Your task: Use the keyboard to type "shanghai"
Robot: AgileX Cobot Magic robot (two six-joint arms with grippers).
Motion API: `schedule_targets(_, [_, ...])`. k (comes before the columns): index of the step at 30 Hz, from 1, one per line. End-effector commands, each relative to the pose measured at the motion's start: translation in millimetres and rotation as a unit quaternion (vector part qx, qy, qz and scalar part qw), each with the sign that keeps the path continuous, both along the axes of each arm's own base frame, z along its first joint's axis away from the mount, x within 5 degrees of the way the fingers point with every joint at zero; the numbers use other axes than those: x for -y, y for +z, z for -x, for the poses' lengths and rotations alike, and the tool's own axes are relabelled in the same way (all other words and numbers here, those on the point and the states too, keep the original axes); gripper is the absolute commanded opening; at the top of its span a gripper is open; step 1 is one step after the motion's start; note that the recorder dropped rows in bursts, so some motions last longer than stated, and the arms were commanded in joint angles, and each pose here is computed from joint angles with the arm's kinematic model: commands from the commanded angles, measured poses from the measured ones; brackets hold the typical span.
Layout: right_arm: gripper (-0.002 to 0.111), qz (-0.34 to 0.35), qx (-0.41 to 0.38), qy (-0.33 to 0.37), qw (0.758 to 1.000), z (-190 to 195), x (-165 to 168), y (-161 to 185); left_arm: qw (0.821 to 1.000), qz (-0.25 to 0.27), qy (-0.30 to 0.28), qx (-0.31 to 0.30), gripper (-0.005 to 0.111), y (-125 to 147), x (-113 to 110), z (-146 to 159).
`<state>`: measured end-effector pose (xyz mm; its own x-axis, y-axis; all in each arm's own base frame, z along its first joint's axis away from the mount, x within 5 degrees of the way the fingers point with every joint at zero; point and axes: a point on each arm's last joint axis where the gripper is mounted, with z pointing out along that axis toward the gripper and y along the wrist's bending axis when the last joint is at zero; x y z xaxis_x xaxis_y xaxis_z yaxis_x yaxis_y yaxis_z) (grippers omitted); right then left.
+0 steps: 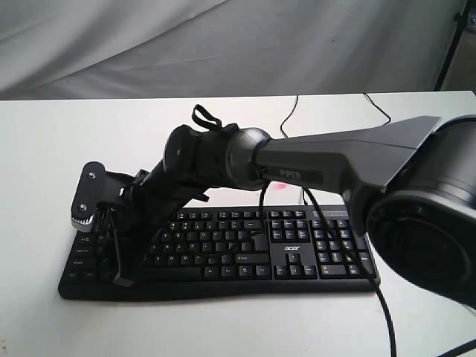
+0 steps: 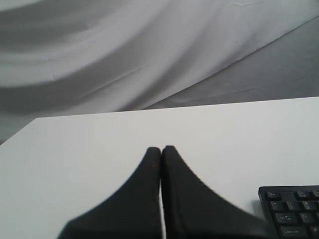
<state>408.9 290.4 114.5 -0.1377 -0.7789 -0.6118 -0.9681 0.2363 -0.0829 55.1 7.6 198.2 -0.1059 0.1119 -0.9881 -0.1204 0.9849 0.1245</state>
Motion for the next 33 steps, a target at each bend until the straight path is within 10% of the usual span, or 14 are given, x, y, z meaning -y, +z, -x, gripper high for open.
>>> schedule_targets(1, [0.0,-0.014,0.019,0.006,1.0,2,0,31,1.0,0.002,-0.002,-0.003,0.001,-2,0,0])
schedule_targets(33, [0.0,0.021,-0.023,-0.041,0.999,16,72,34,1.0,0.002,-0.002,-0.003,0.001,-2,0,0])
